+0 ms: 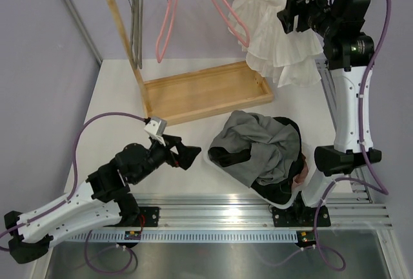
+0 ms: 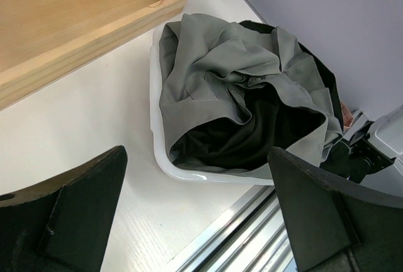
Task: Remove the skirt from the hanger
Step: Pick up the hanger from the clothesline.
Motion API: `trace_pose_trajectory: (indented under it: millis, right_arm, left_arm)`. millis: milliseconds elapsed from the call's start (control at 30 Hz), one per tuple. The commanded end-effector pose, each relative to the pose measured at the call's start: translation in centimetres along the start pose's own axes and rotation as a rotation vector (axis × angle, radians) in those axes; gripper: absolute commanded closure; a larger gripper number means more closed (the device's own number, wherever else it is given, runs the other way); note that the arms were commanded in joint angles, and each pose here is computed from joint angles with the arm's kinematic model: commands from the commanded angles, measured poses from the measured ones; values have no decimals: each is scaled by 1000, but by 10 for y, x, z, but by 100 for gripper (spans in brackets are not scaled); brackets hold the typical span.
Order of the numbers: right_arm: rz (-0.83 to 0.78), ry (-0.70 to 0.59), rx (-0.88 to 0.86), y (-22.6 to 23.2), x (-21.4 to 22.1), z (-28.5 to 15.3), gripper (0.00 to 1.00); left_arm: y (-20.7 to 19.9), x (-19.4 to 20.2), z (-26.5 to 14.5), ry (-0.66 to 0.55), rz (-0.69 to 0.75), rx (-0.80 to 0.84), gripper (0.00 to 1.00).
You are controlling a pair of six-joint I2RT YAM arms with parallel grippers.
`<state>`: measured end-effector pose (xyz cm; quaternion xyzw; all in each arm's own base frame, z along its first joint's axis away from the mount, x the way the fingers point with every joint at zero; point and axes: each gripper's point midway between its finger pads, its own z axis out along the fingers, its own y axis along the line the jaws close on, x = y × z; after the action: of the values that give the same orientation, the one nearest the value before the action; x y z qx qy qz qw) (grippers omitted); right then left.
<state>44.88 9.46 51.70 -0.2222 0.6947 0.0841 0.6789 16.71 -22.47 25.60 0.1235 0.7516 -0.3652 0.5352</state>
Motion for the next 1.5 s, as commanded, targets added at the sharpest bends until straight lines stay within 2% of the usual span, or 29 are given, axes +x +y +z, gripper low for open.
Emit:
trace_pose_trajectory:
  millis: [0,200,467,533,733,1033,1467]
  right_arm:
    - [17,-123,59,-22,-28,18,26]
    - [66,-167,55,-42,-30,37,24]
    - [191,-184,-31,-30,-29,44,28]
    - [244,-168,-53,-25,-23,48,28]
    - [267,-109,-27,-31,0,60,30]
    - [277,-63,-40,-31,21,73,42]
    - [307,-1,-61,-30,53,95,42]
  left_arm:
    - [-4,-19,3,-69,-20,0,1]
    - [2,-16,4,-64,-9,-29,1]
    - [5,-13,6,-64,-6,-41,1]
    - [6,-12,7,-62,-5,-44,1]
    - [6,-12,5,-66,-13,-42,1]
    - [5,-12,7,-65,-14,-42,1]
    - [1,-15,12,-58,-12,-39,1]
